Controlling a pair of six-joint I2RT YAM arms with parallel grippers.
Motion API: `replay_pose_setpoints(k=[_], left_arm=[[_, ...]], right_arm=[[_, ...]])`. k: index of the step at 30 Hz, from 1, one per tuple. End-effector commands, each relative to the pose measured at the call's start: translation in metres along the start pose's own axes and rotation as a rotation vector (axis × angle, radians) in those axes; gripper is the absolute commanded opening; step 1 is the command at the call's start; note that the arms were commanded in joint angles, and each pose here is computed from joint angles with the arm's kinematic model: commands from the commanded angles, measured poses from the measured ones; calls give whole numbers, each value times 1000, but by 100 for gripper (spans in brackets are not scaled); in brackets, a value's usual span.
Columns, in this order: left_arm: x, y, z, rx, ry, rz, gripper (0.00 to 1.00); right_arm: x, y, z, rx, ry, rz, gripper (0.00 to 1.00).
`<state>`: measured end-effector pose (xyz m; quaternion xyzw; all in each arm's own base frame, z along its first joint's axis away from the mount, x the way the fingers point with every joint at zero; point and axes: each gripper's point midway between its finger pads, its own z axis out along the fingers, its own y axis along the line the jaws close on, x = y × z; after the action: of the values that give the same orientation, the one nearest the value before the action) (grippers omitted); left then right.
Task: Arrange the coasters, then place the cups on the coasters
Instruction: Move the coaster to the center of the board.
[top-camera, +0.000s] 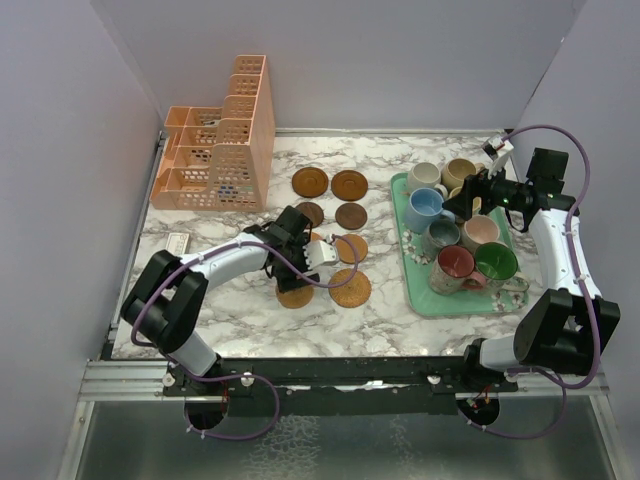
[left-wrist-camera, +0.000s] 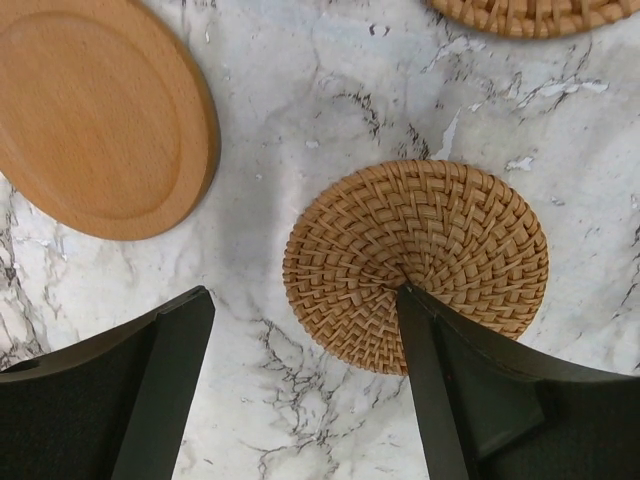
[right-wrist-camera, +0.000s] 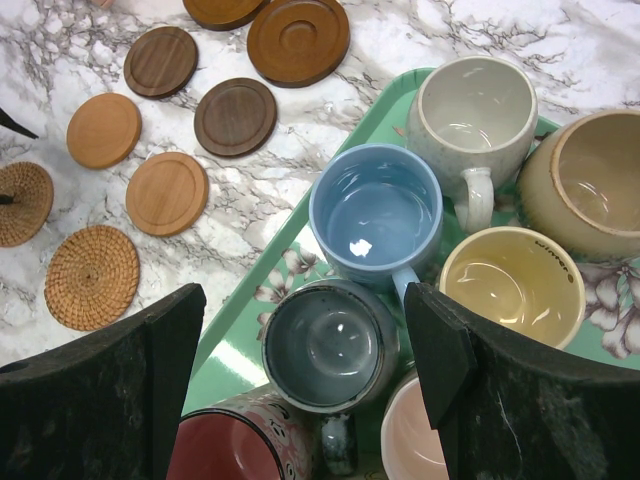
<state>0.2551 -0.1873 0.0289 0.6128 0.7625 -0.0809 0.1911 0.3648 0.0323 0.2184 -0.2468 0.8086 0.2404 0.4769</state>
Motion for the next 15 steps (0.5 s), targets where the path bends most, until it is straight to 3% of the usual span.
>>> replay_pose_setpoints(k=[1, 15], left_arm=[[-4, -12, 21, 33, 6, 1, 78], [-17, 3, 26, -34, 1, 14, 77]], right_arm=[[-2, 5, -1, -20, -6, -18, 82], [-2, 5, -1, -21, -4, -18, 82]])
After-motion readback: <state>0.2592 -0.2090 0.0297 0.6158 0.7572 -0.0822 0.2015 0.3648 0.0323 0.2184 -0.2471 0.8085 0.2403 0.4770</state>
